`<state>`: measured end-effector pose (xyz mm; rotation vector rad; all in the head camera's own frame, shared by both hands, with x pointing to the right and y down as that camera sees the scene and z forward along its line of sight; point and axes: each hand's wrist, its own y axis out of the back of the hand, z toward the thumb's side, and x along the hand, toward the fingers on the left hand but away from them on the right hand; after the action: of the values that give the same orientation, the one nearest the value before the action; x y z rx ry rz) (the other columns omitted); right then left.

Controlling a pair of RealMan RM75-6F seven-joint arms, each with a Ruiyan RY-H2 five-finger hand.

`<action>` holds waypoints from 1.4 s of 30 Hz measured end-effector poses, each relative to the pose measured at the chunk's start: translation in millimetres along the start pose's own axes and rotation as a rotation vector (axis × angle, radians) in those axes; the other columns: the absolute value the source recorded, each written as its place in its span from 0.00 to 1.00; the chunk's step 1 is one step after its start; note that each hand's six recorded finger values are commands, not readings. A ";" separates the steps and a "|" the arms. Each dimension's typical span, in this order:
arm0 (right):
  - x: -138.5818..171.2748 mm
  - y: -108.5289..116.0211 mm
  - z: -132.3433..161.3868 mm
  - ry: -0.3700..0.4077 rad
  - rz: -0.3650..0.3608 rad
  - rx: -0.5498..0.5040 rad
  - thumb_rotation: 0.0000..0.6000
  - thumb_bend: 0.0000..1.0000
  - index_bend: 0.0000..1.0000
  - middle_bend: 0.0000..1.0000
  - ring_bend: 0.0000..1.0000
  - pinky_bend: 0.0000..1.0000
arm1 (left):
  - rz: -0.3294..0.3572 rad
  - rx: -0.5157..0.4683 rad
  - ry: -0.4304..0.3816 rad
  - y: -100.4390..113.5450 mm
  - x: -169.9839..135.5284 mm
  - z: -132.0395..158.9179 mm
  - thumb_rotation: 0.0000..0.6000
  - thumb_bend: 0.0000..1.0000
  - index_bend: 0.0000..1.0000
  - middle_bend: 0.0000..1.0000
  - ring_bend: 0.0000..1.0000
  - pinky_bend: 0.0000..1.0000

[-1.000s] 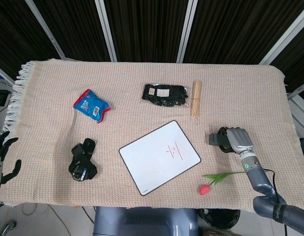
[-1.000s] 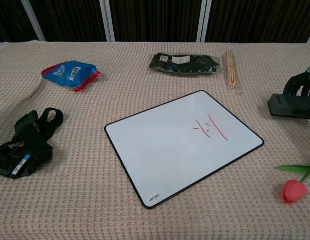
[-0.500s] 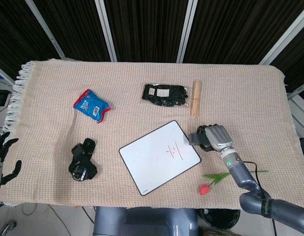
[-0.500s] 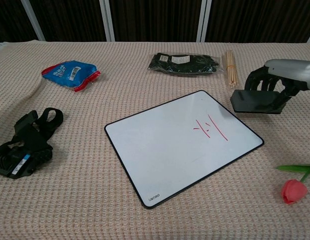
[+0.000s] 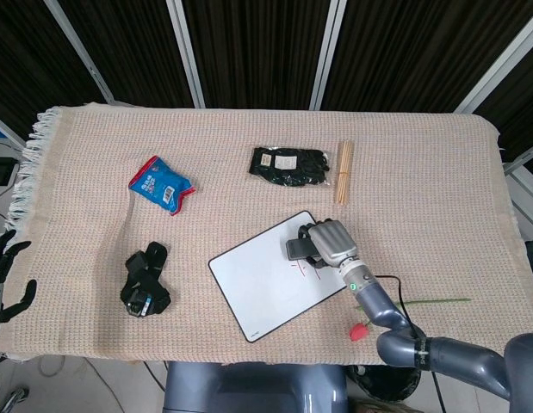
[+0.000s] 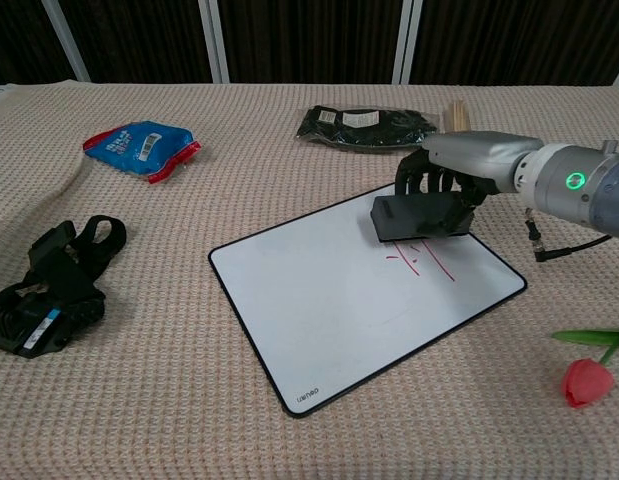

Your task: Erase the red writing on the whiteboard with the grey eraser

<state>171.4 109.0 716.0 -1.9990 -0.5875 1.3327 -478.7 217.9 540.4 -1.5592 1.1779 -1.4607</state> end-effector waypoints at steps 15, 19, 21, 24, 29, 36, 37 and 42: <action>-8.0 -8.4 24.7 0.009 -0.009 0.047 1.00 0.45 0.50 0.49 0.49 0.37 | -0.001 0.001 -0.002 -0.3 0.1 0.1 1.00 0.38 0.19 0.04 0.00 0.03; 4.3 -14.0 24.0 0.014 -0.001 0.050 1.00 0.45 0.51 0.50 0.49 0.37 | -0.003 0.002 -0.004 -1.1 -0.2 0.7 1.00 0.38 0.19 0.04 0.00 0.03; 12.8 -19.1 22.6 0.013 0.009 0.054 1.00 0.45 0.52 0.50 0.49 0.37 | -0.003 0.001 -0.005 -1.5 -0.3 1.6 1.00 0.38 0.19 0.04 0.00 0.03; 26.8 -28.2 19.3 0.006 0.028 0.051 1.00 0.45 0.52 0.50 0.49 0.37 | -0.003 0.005 -0.010 -2.6 -0.4 3.2 1.00 0.38 0.19 0.04 0.00 0.03; 50.0 -40.9 14.0 0.003 0.056 0.058 1.00 0.45 0.52 0.50 0.49 0.37 | -0.002 0.006 -0.009 -2.9 0.2 3.4 1.00 0.38 0.19 0.04 0.00 0.03; 84.2 -51.3 3.9 -0.003 0.073 0.068 1.00 0.45 0.52 0.50 0.49 0.37 | -0.001 0.003 -0.014 -3.0 0.7 4.9 1.00 0.38 0.19 0.04 0.00 0.03; 87.2 -51.9 2.3 -0.005 0.072 0.069 1.00 0.45 0.52 0.50 0.49 0.37 | 0.000 0.003 -0.015 -3.2 0.7 5.2 1.00 0.38 0.19 0.04 0.00 0.03; 93.3 -53.0 -5.9 -0.020 0.068 0.070 1.00 0.45 0.53 0.50 0.49 0.37 | 0.000 0.003 -0.016 -3.6 0.7 5.9 1.00 0.38 0.19 0.04 0.00 0.03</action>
<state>211.9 206.8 697.5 -1.9664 -0.4787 1.3962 -472.4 217.9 543.1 -1.5662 1.1663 -1.4460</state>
